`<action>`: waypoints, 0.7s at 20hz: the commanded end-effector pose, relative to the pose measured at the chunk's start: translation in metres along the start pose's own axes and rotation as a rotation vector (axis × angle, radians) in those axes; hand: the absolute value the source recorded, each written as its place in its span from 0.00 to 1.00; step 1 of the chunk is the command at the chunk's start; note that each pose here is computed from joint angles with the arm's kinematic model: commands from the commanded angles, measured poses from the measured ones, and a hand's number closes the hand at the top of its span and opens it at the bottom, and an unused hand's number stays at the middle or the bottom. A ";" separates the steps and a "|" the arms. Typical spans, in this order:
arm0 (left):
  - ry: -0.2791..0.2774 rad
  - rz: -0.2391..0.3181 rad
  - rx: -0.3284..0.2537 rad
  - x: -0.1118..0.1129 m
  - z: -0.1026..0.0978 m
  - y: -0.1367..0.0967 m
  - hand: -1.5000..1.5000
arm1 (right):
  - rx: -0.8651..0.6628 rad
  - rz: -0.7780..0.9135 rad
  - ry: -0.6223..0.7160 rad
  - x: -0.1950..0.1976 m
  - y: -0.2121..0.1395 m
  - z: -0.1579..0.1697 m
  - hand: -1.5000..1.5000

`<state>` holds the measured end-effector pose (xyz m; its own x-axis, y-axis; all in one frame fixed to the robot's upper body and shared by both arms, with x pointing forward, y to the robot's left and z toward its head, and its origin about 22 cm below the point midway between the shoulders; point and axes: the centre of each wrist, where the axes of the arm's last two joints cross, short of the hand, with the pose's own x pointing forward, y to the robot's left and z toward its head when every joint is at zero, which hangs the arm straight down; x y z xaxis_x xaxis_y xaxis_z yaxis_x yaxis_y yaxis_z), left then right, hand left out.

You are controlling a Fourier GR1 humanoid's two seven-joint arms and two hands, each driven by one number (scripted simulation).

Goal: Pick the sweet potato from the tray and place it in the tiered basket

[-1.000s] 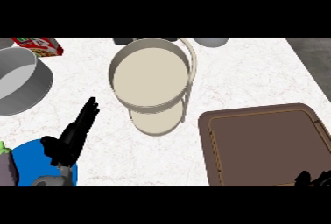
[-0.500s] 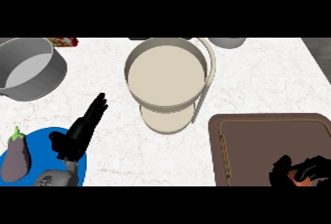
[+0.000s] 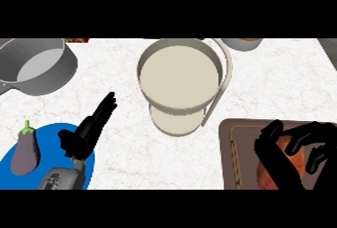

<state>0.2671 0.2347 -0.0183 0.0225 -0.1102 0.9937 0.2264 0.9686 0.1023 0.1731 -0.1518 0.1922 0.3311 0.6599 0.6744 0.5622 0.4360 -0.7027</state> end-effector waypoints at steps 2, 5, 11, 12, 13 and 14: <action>-0.009 0.003 -0.020 0.007 -0.006 -0.009 0.50 | -0.013 -0.011 0.144 0.051 0.006 -0.014 1.00; -0.025 -0.001 -0.029 0.012 -0.015 -0.006 0.50 | 0.036 0.025 0.142 0.073 0.022 -0.030 1.00; -0.029 -0.002 -0.031 0.011 -0.013 -0.003 0.50 | 0.086 0.034 0.177 0.112 0.055 -0.066 1.00; -0.019 -0.001 -0.041 0.010 -0.011 -0.021 0.50 | 0.098 0.049 0.170 0.125 0.055 -0.070 1.00; -0.021 -0.004 -0.029 0.010 -0.017 -0.012 0.50 | 0.125 0.013 0.166 0.128 0.060 -0.083 1.00; -0.028 0.019 -0.018 0.003 -0.014 -0.015 0.50 | 0.120 0.026 0.173 0.131 0.070 -0.087 1.00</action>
<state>0.2775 0.2192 -0.0127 0.0040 -0.1025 0.9947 0.2542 0.9622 0.0981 0.2903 -0.1041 0.2398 0.3239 0.6901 0.6472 0.4914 0.4618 -0.7384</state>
